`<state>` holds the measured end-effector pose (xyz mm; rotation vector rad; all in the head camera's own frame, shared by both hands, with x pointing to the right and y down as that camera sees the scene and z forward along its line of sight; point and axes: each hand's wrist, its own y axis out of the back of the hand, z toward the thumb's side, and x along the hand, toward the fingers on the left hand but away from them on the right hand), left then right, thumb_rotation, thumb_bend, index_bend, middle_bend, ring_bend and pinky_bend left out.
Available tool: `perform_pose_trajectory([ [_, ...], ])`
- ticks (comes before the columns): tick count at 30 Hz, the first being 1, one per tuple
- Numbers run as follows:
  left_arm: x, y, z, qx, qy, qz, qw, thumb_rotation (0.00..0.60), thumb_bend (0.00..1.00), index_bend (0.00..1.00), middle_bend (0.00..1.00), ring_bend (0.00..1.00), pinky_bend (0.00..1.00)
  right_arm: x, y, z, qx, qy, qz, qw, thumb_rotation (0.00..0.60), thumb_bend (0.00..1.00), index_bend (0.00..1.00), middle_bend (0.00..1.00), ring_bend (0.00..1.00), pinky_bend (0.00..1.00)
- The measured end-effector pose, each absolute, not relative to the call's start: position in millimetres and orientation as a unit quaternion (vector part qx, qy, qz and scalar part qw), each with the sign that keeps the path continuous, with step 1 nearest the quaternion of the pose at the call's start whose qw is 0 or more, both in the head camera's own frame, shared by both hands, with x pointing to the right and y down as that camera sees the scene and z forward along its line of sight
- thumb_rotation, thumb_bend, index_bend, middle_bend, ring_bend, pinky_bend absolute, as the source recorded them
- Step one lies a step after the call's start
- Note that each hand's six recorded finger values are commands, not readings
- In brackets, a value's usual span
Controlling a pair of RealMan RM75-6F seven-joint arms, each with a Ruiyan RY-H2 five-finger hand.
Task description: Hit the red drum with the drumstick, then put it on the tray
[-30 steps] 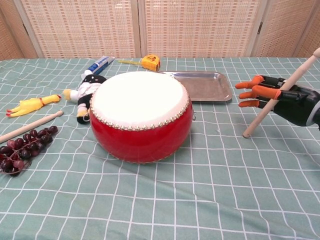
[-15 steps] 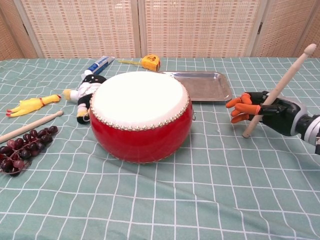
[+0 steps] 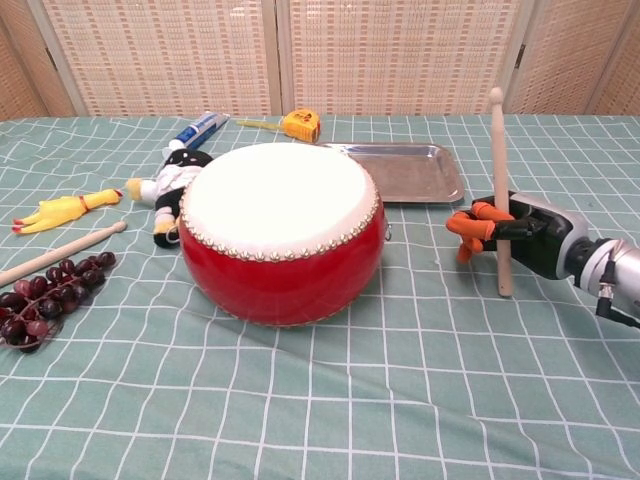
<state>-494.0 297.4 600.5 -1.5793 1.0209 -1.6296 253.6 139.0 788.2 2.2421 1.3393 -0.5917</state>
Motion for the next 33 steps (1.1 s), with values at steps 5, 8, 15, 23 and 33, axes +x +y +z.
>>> perform_pose_trajectory([
  [5, -493.6, 297.3, 601.0, -0.602, 0.388, -0.620, 0.321, 0.600, 0.31, 0.08, 0.05, 0.08, 0.02, 251.2, 141.0, 785.2, 0.819, 0.489, -0.205, 0.218, 0.600, 0.18, 1.00, 0.91, 0.97, 0.87],
  [8, -494.0, 297.4, 600.8, -0.601, 0.388, -0.620, 0.321, 0.600, 0.31, 0.08, 0.05, 0.08, 0.02, 250.4, 141.5, 783.0, 0.820, 0.493, -0.197, 0.215, 0.600, 0.18, 1.00, 0.95, 1.00, 0.93],
  [15, -494.3, 297.3, 601.2, -0.601, 0.387, -0.621, 0.321, 0.600, 0.31, 0.08, 0.05, 0.08, 0.02, 247.7, 141.5, 771.8, 0.825, 0.499, -0.166, 0.205, 0.600, 0.46, 1.00, 1.00, 1.00, 1.00],
  [23, -495.2, 295.8, 600.6, -0.600, 0.386, -0.621, 0.324, 0.600, 0.31, 0.08, 0.05, 0.08, 0.02, 247.2, 138.7, 756.0, 0.845, 0.486, -0.167, 0.144, 0.600, 0.53, 1.00, 1.00, 1.00, 1.00],
  [33, -493.0, 294.0, 600.4, -0.604, 0.388, -0.615, 0.327, 0.600, 0.31, 0.08, 0.05, 0.08, 0.02, 226.6, 107.9, 717.2, 0.868, 0.418, -0.243, -0.110, 0.600, 0.53, 1.00, 1.00, 1.00, 1.00],
])
